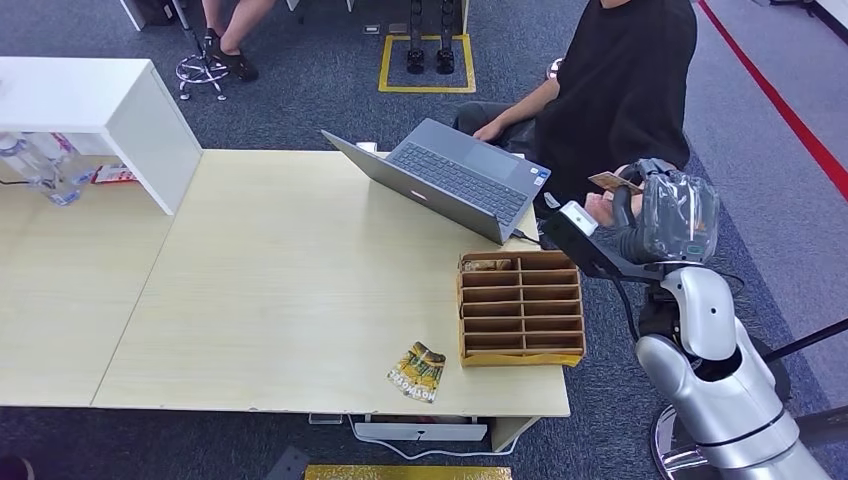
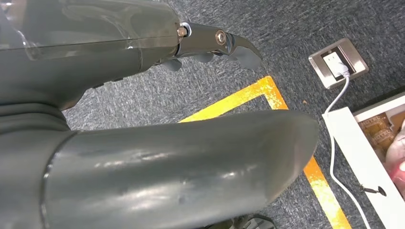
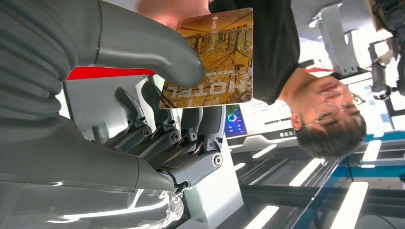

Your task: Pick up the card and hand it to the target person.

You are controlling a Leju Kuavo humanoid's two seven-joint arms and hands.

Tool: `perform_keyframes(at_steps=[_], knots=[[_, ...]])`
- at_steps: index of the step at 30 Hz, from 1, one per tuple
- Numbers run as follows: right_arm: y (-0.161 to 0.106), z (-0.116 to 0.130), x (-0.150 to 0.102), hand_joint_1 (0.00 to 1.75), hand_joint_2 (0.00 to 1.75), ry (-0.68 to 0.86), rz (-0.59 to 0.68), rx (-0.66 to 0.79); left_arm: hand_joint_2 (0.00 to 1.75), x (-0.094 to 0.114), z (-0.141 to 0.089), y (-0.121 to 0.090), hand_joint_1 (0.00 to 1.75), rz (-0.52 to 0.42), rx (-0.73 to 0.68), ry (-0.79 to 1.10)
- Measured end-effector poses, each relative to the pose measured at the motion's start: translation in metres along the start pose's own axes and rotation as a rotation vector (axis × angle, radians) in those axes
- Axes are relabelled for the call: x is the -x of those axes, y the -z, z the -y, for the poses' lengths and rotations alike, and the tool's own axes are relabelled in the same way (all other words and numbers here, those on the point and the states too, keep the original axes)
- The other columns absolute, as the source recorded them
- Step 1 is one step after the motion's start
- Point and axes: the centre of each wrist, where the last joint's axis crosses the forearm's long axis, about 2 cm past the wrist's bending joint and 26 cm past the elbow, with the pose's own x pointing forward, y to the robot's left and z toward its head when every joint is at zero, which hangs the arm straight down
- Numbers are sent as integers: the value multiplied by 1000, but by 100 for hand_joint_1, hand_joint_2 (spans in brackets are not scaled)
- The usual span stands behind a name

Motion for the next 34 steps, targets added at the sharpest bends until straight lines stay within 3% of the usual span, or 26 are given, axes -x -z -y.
perform_keyframes(at_steps=[16, 17, 20, 21, 32, 33, 34], knots=[[0, -15, 10, 129, 175, -88, -24, -48, 0, -2, 0, 0, 0, 0, 3, 5], [-1, -16, 11, 117, 175, -104, -24, -51, 0, -2, 0, 0, 0, 0, 3, 6], [-3, -20, 14, 21, 175, -178, -21, -63, 0, -2, 0, 0, 0, -1, 6, 11], [-3, -21, 15, 0, 175, -203, -20, -69, 0, -2, 0, 1, 0, -1, 6, 12], [-9, -33, 20, 0, 175, -261, -35, -230, 0, -4, -1, 1, 0, 3, 9, 21], [-9, -33, 21, 0, 131, -262, -36, -232, 0, -4, -1, 1, 0, 3, 9, 21], [-9, -33, 21, 0, 116, -263, -36, -234, 0, -4, -1, 1, 0, 3, 9, 21]])
